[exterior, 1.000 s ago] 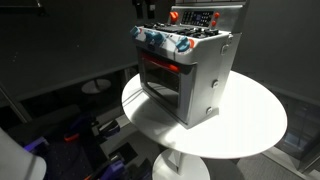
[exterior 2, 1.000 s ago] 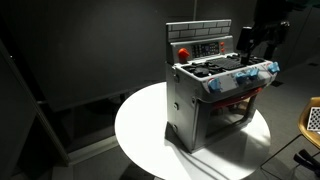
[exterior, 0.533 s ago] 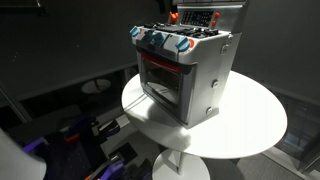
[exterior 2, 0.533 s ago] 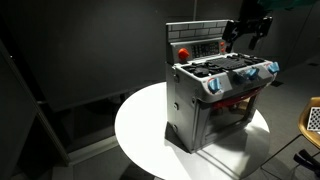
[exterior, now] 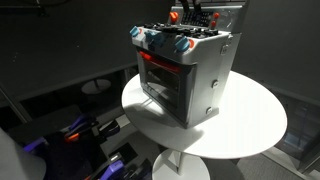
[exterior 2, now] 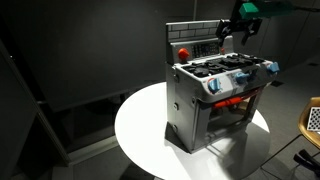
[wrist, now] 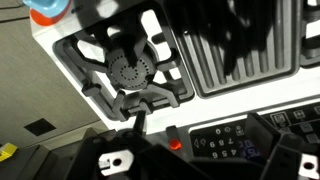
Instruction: Push the top right button on the toy stove
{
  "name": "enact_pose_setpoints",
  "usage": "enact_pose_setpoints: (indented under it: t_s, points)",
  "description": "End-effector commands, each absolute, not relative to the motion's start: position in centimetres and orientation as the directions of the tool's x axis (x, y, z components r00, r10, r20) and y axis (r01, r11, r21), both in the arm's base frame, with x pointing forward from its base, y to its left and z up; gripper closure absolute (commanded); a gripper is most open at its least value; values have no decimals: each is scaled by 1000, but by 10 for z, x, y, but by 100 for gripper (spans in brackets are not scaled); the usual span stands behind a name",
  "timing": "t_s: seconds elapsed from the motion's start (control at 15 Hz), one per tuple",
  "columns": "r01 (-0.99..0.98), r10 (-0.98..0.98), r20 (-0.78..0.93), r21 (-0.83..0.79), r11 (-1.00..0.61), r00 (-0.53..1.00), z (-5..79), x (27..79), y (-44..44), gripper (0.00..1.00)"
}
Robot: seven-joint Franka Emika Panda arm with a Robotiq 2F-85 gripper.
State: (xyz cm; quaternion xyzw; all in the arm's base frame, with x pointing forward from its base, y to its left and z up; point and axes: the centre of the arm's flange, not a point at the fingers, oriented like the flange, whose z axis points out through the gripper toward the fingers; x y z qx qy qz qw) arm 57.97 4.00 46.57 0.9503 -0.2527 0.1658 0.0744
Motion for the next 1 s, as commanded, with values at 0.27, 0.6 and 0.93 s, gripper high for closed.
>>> enact_pose_setpoints:
  t_s: [0.27, 0.6, 0.93]
  points:
    - [-605, -539, 416, 35, -796, 732, 474, 607, 0, 0]
    - [-641, -572, 413, 36, -767, 708, 469, 618, -19, 0]
    - [-669, -598, 413, 39, -742, 687, 461, 629, -31, 0]
